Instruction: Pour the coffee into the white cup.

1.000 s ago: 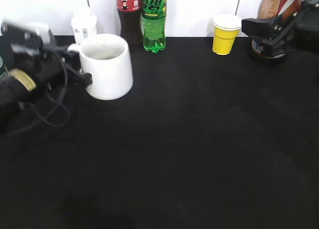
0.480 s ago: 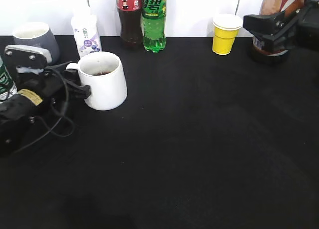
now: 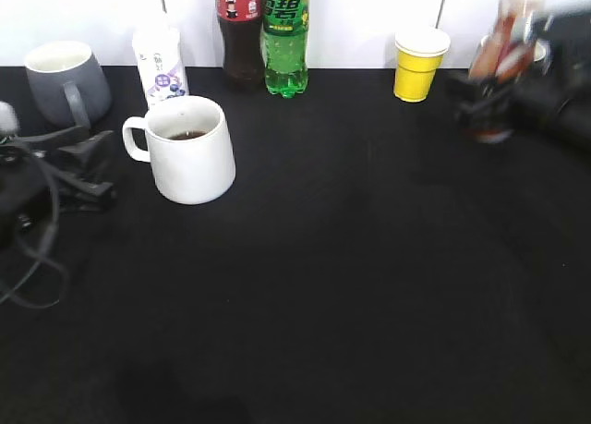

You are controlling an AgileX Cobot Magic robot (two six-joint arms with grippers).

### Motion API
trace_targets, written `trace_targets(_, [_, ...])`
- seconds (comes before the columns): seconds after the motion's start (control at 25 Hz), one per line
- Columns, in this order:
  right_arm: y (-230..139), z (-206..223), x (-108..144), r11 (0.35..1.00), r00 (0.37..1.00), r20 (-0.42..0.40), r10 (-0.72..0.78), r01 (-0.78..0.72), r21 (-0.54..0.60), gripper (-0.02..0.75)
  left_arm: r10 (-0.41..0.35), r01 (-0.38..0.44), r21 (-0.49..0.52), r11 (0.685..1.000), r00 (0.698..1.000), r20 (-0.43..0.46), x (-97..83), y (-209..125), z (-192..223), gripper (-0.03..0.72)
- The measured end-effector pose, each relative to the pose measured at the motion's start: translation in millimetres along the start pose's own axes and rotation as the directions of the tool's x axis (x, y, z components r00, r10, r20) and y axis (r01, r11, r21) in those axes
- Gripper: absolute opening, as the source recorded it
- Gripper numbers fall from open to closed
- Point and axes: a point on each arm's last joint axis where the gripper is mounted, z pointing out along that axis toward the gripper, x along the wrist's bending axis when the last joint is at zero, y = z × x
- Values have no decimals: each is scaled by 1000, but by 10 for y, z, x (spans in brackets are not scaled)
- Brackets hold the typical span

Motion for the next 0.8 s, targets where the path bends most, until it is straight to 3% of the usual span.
trace_targets(0.16, [-512, 219, -65, 999, 997, 60, 47, -48, 16, 514, 14, -12, -61, 998, 1000, 27, -35, 160, -74, 279])
trace_targets(0.32, [-623, 274, -70, 999, 997, 61, 51, -52, 11, 514, 15, -13, -72, 997, 999, 29, -39, 185, -84, 279])
trace_targets(0.52, [-663, 214, -77, 994, 994, 83, 70, -76, 74, 636, 15, -13, -70, 997, 999, 29, -39, 183, -84, 279])
trace_targets(0.64, [-703, -14, -37, 989, 993, 85, 78, -87, 117, 637, 15, -14, -20, 1000, 1000, 25, -35, 138, -82, 279])
trace_targets(0.8, [-548, -381, 13, 987, 993, 89, 76, -87, 134, 629, -17, 16, 162, 987, 1000, 4, -20, 6, -107, 279])
